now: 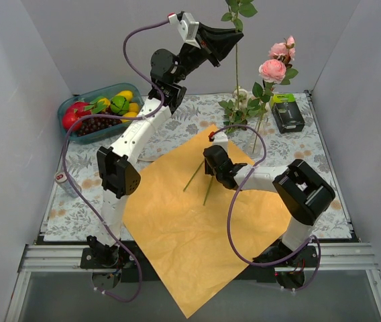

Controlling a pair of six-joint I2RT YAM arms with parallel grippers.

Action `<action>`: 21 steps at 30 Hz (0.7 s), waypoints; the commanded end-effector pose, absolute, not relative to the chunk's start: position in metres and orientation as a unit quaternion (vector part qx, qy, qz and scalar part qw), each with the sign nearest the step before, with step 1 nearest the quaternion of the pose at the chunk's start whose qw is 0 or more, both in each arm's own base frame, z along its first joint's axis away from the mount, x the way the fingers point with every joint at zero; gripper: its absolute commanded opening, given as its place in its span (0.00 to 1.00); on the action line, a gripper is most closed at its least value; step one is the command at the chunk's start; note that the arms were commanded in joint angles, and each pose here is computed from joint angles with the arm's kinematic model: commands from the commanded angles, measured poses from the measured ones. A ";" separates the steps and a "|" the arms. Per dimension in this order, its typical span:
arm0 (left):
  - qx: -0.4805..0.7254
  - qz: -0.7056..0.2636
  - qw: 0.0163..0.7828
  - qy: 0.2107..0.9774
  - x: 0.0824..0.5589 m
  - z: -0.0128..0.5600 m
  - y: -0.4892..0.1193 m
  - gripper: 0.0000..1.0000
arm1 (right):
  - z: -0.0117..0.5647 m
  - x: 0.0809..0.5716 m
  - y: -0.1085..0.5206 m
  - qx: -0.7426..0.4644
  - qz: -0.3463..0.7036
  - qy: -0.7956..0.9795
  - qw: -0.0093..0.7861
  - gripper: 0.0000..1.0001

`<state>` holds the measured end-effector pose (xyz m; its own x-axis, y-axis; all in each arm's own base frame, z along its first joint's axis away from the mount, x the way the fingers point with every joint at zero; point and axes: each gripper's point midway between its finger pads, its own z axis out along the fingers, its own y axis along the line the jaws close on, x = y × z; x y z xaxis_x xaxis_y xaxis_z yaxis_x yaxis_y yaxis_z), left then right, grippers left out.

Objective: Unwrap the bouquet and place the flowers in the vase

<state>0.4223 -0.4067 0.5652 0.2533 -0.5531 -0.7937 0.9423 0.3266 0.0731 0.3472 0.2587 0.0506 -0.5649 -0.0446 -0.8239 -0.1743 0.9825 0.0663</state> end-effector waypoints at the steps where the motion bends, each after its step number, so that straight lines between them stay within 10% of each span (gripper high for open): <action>1: 0.278 -0.500 0.754 0.322 0.425 0.567 -0.405 0.00 | 0.055 0.355 0.262 -0.019 0.063 0.876 0.478 0.45; 21: 0.277 -0.544 0.743 0.274 0.386 0.599 -0.397 0.00 | 0.023 0.334 0.259 -0.024 0.064 0.894 0.442 0.22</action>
